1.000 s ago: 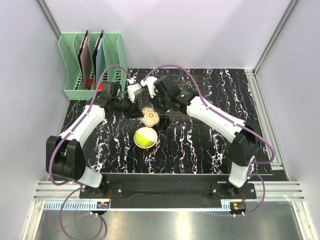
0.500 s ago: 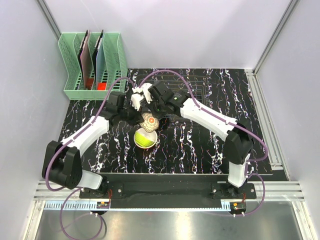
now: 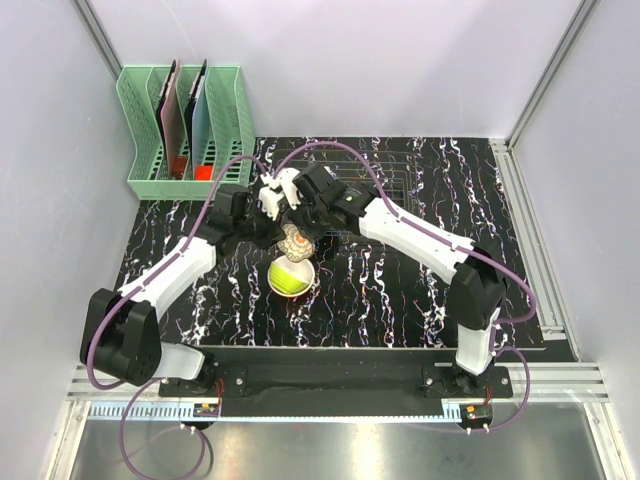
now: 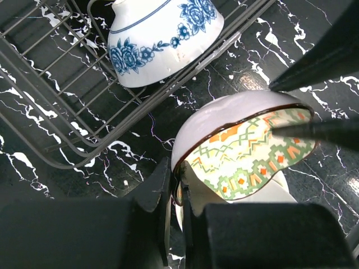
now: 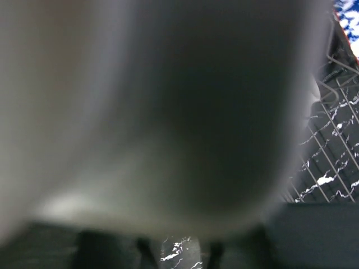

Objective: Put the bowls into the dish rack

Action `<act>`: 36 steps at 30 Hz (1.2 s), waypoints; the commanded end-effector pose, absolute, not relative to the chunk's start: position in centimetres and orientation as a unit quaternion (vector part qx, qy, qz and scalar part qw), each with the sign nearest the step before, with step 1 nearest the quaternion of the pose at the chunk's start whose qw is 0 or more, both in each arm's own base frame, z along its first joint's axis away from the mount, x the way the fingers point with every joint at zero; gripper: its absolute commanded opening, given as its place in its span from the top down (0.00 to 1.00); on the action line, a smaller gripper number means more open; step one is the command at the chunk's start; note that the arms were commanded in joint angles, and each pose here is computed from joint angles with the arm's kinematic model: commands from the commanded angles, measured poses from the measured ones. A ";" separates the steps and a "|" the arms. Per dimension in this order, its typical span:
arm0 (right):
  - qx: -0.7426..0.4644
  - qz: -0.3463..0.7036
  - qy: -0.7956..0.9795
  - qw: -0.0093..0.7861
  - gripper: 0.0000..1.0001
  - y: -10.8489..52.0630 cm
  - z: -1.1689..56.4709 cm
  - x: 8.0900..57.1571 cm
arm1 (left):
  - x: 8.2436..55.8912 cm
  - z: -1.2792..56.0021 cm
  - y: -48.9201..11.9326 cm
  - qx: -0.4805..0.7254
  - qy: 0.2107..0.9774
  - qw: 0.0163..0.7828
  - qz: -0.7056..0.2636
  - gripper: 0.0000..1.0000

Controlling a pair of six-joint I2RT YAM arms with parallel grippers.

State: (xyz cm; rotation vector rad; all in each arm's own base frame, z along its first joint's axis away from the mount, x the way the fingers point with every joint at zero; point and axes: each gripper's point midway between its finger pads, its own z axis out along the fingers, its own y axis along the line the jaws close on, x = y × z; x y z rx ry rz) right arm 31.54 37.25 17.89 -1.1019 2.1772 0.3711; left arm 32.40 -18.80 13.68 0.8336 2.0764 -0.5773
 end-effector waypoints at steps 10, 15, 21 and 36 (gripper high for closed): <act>-0.451 0.200 0.782 0.381 0.29 39.8 23.5 29.7 | 33.2 19.6 -20.1 0.353 0.756 0.495 -0.244 1.00; -0.454 0.229 0.772 0.380 0.15 39.1 25.3 28.8 | 32.9 20.7 -19.8 0.360 0.745 0.500 -0.256 1.00; -0.416 0.341 0.775 0.332 0.08 36.8 27.2 29.2 | 31.5 21.9 -20.2 0.398 0.721 0.493 -0.281 1.00; -0.375 0.513 0.751 0.180 0.04 36.4 26.4 27.2 | 29.0 24.1 -21.3 0.449 0.681 0.478 -0.326 1.00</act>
